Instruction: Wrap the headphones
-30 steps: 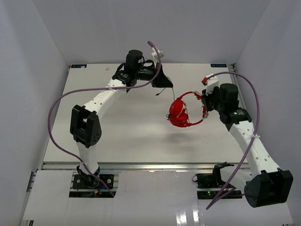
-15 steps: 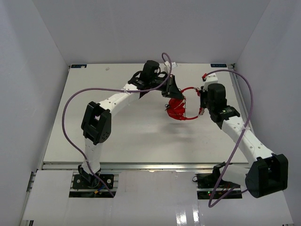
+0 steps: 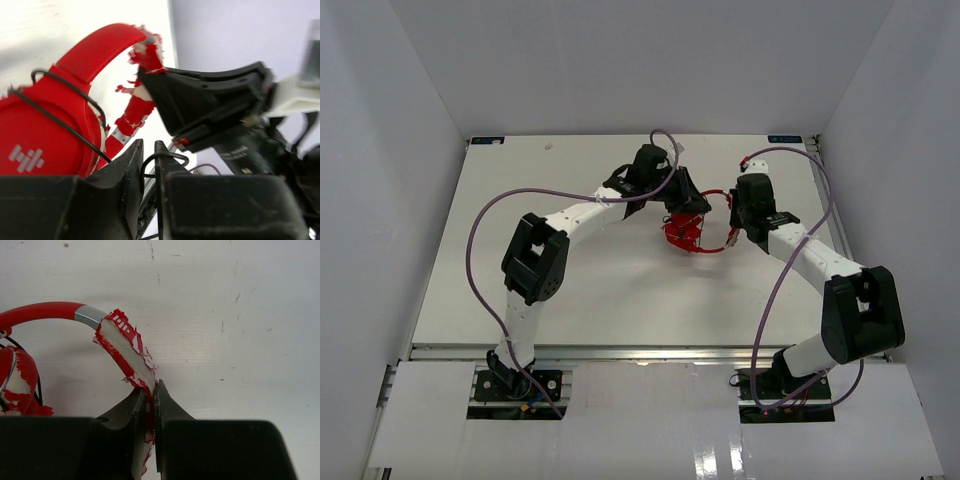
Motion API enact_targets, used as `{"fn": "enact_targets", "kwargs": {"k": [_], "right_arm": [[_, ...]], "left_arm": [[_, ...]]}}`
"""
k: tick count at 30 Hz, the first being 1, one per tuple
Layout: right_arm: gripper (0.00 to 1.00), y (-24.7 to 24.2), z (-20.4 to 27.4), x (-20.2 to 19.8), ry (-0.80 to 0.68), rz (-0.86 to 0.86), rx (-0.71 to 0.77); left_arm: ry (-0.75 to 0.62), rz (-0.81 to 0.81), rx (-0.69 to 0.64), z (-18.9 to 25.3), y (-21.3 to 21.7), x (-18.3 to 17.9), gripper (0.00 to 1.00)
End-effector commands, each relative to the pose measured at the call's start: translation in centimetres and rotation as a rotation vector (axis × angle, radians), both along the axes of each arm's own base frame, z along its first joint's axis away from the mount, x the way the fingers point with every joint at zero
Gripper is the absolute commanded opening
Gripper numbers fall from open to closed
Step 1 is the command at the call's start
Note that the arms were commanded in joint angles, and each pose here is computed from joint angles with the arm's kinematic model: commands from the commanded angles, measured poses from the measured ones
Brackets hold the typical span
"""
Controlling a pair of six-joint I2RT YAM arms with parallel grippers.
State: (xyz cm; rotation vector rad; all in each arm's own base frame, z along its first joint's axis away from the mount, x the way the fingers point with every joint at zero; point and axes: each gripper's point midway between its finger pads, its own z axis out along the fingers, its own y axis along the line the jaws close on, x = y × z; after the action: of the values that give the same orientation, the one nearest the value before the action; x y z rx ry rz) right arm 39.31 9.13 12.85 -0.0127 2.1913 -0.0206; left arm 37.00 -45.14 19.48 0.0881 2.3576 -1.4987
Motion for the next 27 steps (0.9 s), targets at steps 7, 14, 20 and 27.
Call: {"fn": "enact_targets", "kwargs": {"k": [7, 14, 20, 27], "right_arm": [[0.08, 0.4, 2.2, 5.2, -0.109, -0.121, 0.155], [0.08, 0.9, 0.5, 6.3, -0.06, -0.113, 0.204], [0.08, 1.2, 0.1, 6.8, -0.044, -0.097, 0.231], [0.08, 0.1, -0.1, 7.1, -0.021, -0.102, 0.272]], "left_arm": [[0.095, -0.024, 0.115, -3.9, -1.3, -1.9, 0.46], [0.116, -0.061, 0.131, -5.5, -1.7, -2.8, 0.5], [0.129, -0.122, 0.133, -5.9, -2.6, -4.9, 0.6], [0.147, -0.181, 0.179, -7.5, -1.8, -7.9, 0.78]]}}
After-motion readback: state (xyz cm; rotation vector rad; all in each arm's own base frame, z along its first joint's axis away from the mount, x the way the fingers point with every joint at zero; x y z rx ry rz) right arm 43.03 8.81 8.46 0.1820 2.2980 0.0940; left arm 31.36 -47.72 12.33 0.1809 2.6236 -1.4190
